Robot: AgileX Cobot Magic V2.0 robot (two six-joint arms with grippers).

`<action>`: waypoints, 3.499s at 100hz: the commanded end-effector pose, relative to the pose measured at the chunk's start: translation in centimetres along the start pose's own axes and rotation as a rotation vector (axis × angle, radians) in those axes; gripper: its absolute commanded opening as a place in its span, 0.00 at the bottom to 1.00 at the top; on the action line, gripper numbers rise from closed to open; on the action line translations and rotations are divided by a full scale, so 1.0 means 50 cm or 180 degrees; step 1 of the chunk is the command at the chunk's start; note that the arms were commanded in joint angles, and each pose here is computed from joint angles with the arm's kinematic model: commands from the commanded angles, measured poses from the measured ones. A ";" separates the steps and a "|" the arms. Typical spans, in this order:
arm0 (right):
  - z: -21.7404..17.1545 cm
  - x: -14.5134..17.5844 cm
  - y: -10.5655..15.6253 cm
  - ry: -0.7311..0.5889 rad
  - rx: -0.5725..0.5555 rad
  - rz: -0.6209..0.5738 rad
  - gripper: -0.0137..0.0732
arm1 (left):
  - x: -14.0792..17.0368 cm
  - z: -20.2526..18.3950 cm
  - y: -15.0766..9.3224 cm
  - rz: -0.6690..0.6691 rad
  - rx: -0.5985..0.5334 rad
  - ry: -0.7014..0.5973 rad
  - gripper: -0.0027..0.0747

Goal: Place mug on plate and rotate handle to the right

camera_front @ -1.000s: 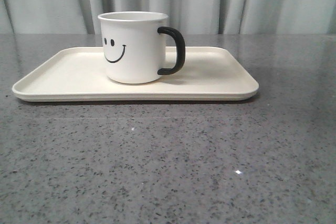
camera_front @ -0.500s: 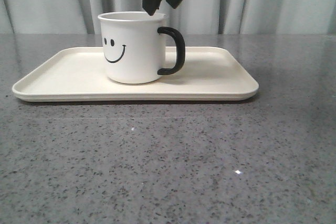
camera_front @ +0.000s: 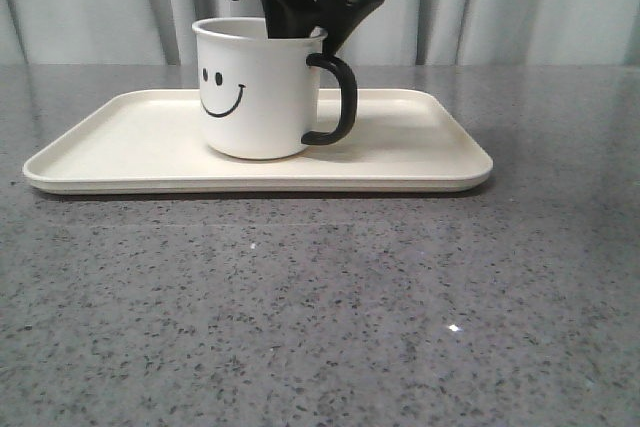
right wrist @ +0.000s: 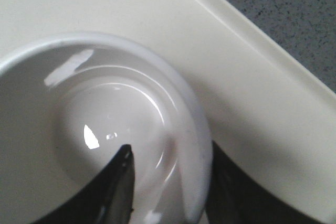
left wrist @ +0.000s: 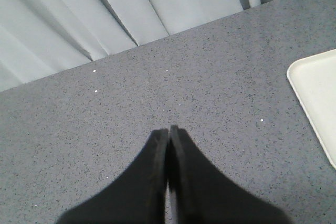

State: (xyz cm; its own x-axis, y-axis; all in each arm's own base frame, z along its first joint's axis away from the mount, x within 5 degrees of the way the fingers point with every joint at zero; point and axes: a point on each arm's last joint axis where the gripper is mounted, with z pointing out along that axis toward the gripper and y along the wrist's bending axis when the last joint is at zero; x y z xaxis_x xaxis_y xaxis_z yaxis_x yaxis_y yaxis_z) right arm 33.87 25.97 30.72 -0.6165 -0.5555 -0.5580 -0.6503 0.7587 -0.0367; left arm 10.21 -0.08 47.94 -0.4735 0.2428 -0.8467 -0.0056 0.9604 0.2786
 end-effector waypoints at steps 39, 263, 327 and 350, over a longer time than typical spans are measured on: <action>-0.083 -0.035 -0.003 -0.0450 0.0081 -0.0072 0.03 | -0.010 -0.010 0.010 -0.0040 -0.0064 -0.0155 0.01; -0.115 -0.105 -0.013 -0.0045 0.0071 -0.0994 0.03 | -0.009 -0.010 0.007 -0.0056 -0.0010 -0.0140 0.01; -0.057 -0.096 -0.017 0.0190 0.0009 -0.0923 0.03 | -0.009 -0.010 0.006 -0.0063 0.0010 -0.0135 0.01; -0.045 -0.091 -0.015 0.0272 -0.0042 -0.0908 0.03 | -0.009 -0.010 0.006 -0.0063 0.0010 -0.0135 0.01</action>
State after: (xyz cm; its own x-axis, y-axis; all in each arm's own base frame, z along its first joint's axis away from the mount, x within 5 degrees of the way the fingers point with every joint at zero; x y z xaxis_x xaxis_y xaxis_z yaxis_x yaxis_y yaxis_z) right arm 37.06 28.16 32.39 -0.4494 -0.7842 -0.4278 -0.8158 0.5554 -0.1611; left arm 10.20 -0.24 47.87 -0.4762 0.2370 -0.8468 0.0081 0.9641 0.2653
